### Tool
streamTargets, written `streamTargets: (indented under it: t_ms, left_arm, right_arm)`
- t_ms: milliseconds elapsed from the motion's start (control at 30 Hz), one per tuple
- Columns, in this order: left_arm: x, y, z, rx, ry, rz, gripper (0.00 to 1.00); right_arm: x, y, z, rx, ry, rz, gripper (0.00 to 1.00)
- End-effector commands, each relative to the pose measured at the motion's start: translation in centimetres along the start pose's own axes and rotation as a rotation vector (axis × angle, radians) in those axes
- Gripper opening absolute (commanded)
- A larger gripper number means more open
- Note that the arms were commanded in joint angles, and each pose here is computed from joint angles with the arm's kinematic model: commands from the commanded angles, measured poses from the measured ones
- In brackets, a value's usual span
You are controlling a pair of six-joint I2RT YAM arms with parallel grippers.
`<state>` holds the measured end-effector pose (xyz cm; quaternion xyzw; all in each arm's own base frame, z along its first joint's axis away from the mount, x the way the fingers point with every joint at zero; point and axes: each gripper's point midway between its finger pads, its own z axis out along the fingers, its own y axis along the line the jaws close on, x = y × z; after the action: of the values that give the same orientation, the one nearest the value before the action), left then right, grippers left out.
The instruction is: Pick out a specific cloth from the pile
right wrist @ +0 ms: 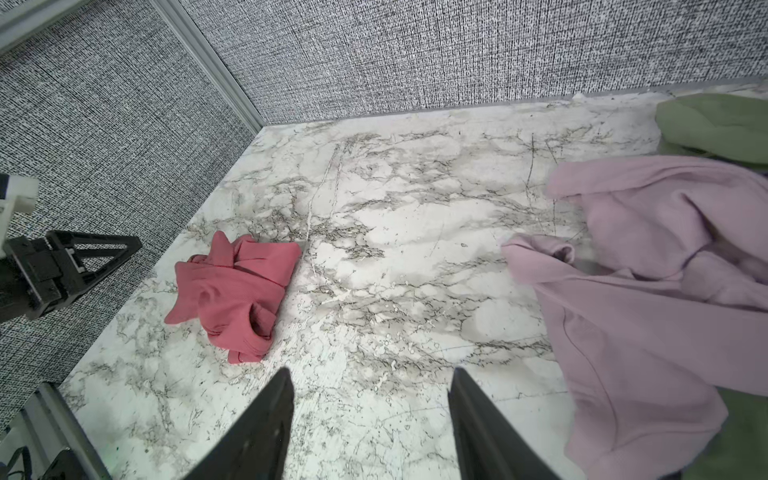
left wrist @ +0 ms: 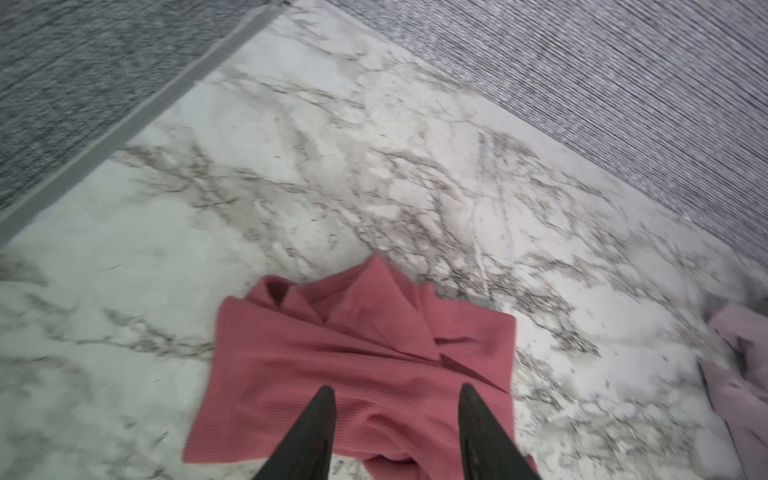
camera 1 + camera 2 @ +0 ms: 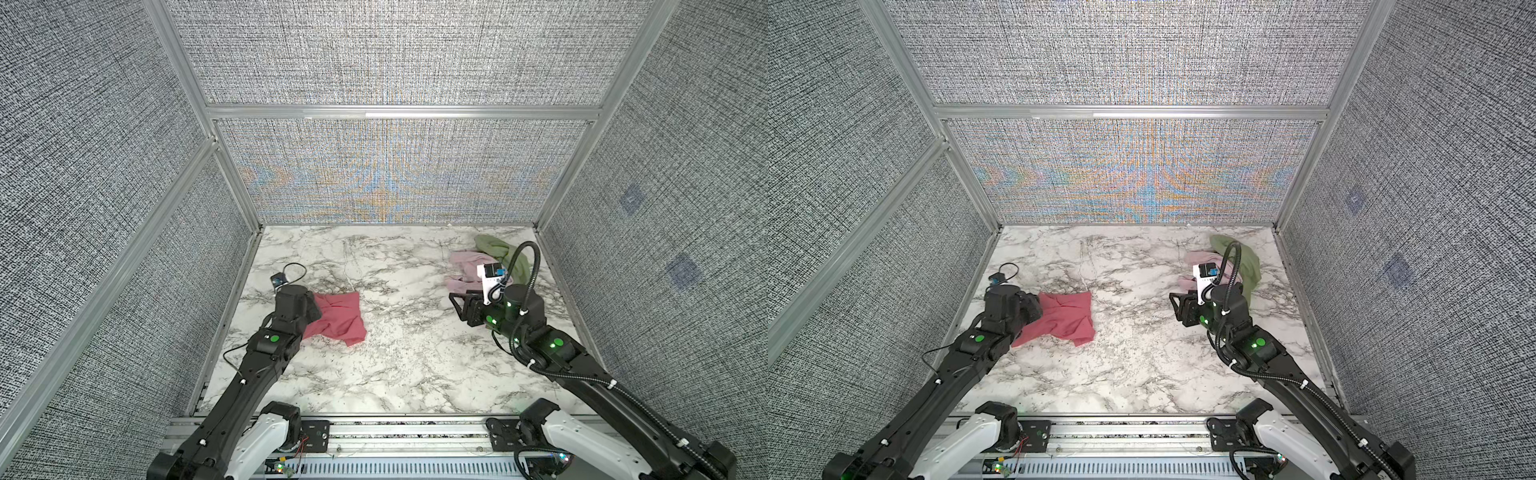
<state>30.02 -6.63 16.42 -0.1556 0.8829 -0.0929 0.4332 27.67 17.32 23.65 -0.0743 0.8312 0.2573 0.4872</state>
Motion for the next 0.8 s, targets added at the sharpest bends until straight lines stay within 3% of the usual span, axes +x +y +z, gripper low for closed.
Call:
streamTargets:
  t_ms: [0,200,400,500,767]
  left_arm:
    - [1.9,-2.7,0.2,0.027,0.052,0.118,0.51]
    - [7.0,-8.4,1.2,0.096,0.164,0.312,0.51]
    - [11.8,-11.4,2.6,0.092,0.256,0.502,0.51]
    - [12.7,-11.1,3.3,0.04,0.285,0.472,0.51]
    - [14.7,-11.8,4.3,0.072,0.338,0.51,0.51]
  right_arm:
    - [-0.1,-0.2,-0.2,0.012,-0.014,0.019,0.61]
    - [0.1,-0.6,-0.6,0.03,-0.014,0.015,0.61]
    - [-0.1,-0.7,-1.0,0.05,0.005,0.0,0.61]
    - [-0.1,-1.0,-1.3,0.06,-0.006,0.003,0.61]
    - [0.4,-1.2,-1.6,0.063,-0.004,0.016,0.61]
